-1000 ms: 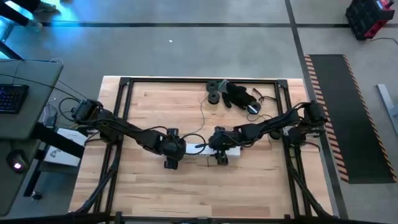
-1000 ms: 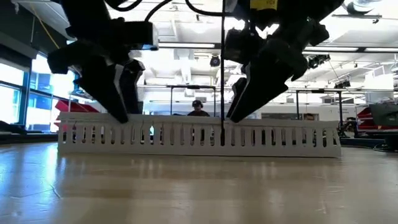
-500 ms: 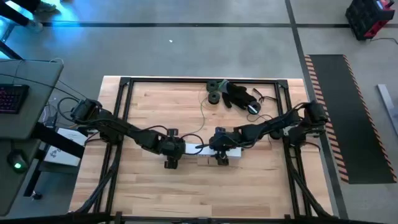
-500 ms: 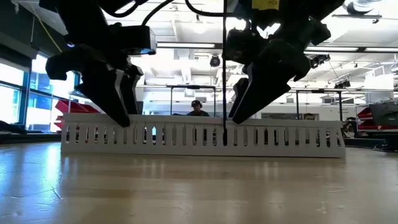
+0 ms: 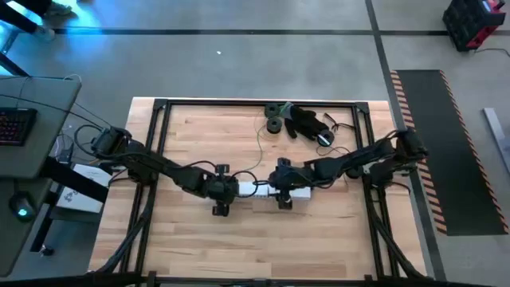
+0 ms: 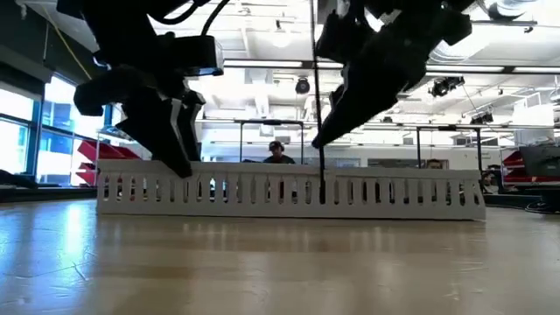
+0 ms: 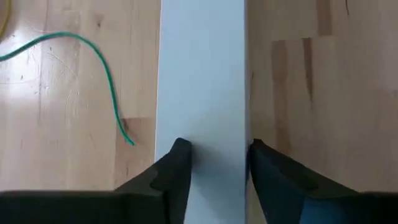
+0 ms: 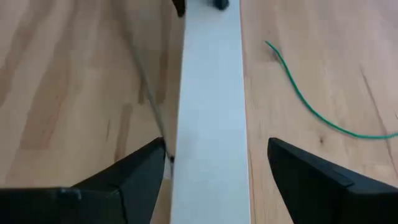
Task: Ziptie cables
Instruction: Close the white cable duct
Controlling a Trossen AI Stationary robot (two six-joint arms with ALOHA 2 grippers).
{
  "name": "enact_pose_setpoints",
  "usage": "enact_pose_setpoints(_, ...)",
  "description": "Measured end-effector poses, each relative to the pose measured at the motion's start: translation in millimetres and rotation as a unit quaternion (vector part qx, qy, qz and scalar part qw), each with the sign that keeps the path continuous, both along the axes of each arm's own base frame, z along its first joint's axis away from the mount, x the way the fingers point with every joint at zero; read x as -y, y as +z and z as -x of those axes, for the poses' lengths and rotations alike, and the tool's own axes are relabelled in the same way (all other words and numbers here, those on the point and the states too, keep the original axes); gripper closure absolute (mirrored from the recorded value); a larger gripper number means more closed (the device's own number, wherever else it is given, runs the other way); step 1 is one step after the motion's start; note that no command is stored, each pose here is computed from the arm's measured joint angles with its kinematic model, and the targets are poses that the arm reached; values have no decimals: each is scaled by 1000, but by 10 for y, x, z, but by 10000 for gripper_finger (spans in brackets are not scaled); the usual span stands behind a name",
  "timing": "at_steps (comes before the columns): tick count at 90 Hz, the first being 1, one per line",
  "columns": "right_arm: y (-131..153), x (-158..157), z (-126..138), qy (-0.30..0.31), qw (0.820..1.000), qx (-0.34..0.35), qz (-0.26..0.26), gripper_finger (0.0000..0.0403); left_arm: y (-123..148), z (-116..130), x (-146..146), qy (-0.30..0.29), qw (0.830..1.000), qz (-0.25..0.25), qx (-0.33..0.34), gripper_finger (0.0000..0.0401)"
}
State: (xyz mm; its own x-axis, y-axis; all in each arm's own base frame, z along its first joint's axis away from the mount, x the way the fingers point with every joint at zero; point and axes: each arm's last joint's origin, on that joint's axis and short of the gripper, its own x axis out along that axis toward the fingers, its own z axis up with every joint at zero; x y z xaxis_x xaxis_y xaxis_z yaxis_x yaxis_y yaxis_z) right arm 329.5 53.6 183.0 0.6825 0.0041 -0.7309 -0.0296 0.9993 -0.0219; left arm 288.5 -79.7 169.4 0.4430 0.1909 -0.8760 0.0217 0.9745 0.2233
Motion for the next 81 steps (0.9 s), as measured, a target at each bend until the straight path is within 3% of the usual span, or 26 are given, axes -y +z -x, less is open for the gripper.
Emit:
enact_pose_setpoints(23, -22, 0, 3, -3, 1000, -7, -1, 137, 310, 132, -26, -2, 998, 15, -59, 143)
enact_pose_setpoints(38, -23, -2, 3, 2, 1000, -8, -2, 137, 231, 371, -92, 22, 992, 21, -119, 109)
enact_pose_setpoints(61, -24, -18, 5, 5, 1000, -8, -2, 137, -66, 441, -175, 19, 993, 39, -109, 100)
enact_pose_setpoints(81, -24, -24, 6, 7, 1000, -8, -2, 137, -152, 437, -206, 12, 993, 70, -94, 122)
